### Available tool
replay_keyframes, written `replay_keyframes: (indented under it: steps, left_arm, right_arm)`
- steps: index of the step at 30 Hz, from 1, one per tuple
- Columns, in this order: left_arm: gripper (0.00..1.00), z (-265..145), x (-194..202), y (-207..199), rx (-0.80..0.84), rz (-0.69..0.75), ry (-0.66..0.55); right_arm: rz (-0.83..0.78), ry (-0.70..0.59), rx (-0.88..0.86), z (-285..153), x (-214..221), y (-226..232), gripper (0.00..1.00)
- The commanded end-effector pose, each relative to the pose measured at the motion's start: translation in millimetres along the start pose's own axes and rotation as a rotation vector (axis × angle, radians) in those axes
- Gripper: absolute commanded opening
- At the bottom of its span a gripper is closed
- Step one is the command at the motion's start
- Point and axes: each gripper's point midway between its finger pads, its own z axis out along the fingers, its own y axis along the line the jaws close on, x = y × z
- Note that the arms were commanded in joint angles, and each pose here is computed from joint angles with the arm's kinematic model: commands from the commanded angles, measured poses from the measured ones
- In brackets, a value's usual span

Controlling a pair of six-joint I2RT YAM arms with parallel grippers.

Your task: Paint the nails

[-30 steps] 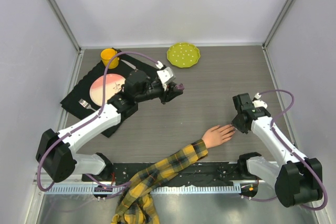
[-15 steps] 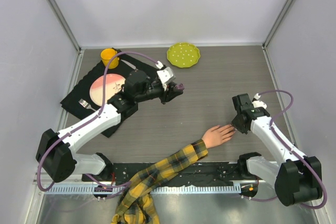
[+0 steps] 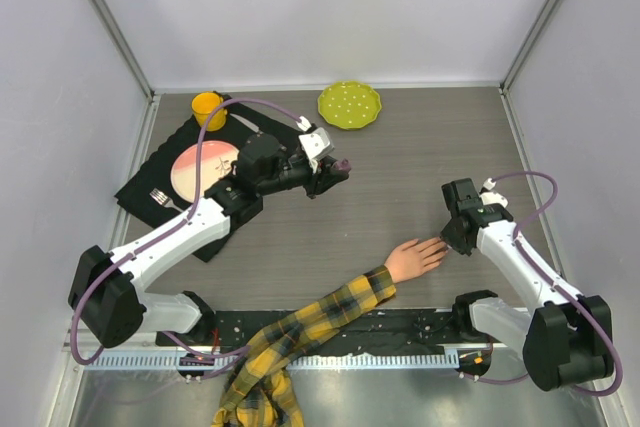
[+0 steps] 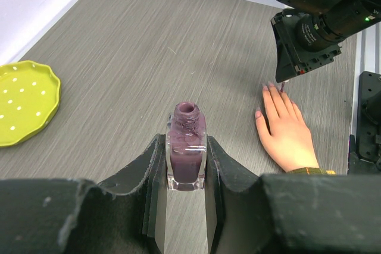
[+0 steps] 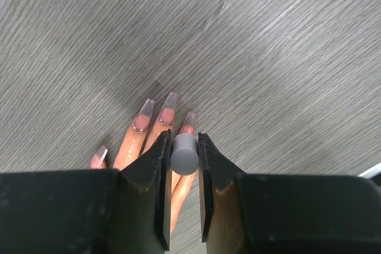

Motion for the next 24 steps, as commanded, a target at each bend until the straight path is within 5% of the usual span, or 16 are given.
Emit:
replay_keyframes:
  steps: [1, 24]
  left_arm:
    - [0.00, 1.8, -21.6, 0.9, 0.001, 0.049, -0.075]
    - [0.00, 2.1, -19.9, 0.6, 0.003, 0.048, -0.071]
  right_arm:
    - [0.014, -0.017, -0.002, 1.9, -4.2, 1.7, 0.01]
    - [0.015, -0.038, 0.021, 6.5, -9.4, 1.2, 0.01]
